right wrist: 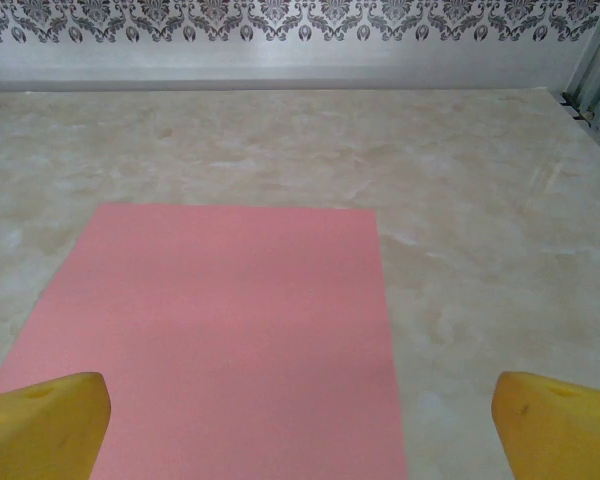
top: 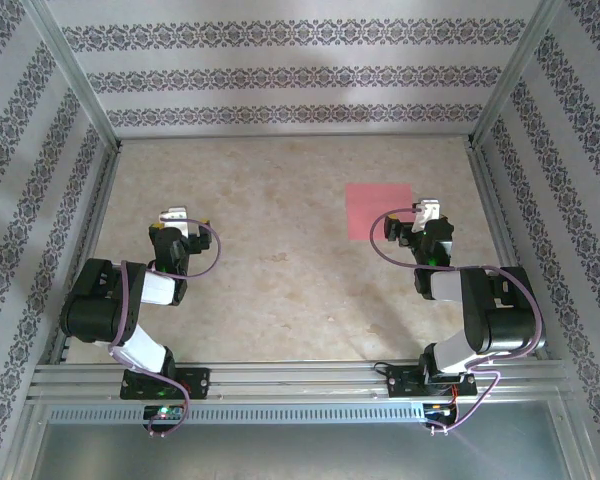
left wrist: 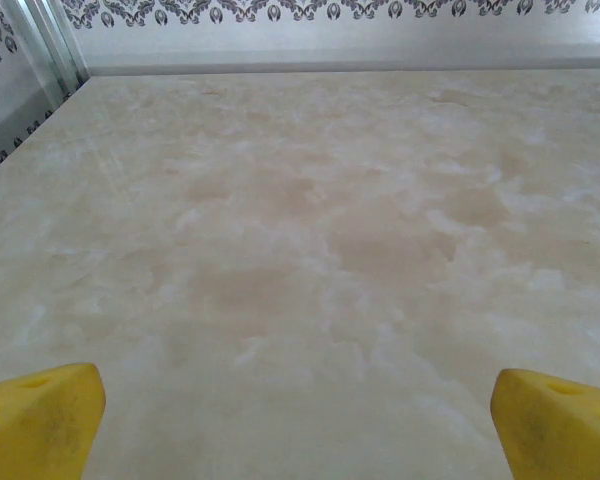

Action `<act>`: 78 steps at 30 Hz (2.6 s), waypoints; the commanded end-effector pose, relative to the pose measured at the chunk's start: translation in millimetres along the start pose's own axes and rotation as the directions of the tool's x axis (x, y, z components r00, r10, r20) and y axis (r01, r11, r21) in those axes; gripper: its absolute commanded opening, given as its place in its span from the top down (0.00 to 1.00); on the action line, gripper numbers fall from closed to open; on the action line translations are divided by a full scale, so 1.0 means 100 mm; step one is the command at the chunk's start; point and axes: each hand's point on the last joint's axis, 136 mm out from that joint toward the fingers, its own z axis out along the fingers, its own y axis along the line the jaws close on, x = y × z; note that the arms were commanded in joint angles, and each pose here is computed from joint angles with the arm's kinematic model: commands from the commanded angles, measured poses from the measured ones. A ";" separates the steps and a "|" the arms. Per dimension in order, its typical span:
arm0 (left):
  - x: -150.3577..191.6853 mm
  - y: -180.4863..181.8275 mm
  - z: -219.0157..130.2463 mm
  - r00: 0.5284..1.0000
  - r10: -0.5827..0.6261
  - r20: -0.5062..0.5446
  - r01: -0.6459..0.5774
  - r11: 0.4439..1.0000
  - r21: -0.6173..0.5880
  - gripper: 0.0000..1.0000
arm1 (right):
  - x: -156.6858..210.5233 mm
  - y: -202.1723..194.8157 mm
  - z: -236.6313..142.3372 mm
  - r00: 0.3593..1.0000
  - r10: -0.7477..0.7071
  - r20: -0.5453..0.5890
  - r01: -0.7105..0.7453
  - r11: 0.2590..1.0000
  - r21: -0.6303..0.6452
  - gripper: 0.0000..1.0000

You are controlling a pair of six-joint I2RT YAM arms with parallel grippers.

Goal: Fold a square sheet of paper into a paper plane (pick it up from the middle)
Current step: Move the square sheet of paper to the center of the table.

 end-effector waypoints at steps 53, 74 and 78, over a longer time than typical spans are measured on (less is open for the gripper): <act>-0.66 0.24 -0.51 0.949 -0.311 -0.046 0.307 0.948 -0.082 0.01 | -0.76 0.17 -0.41 0.946 0.304 -0.112 -0.306 0.952 0.003 0.02; -0.69 -0.58 -0.35 0.848 -0.446 -0.286 0.517 0.813 0.267 0.00 | 0.03 0.58 0.72 0.569 0.588 -0.575 -0.632 0.760 0.151 0.02; -0.67 -0.52 -0.32 0.836 -0.474 -0.275 0.536 0.813 0.228 0.00 | 0.17 0.55 0.86 0.543 0.595 -0.593 -0.612 0.764 0.205 0.02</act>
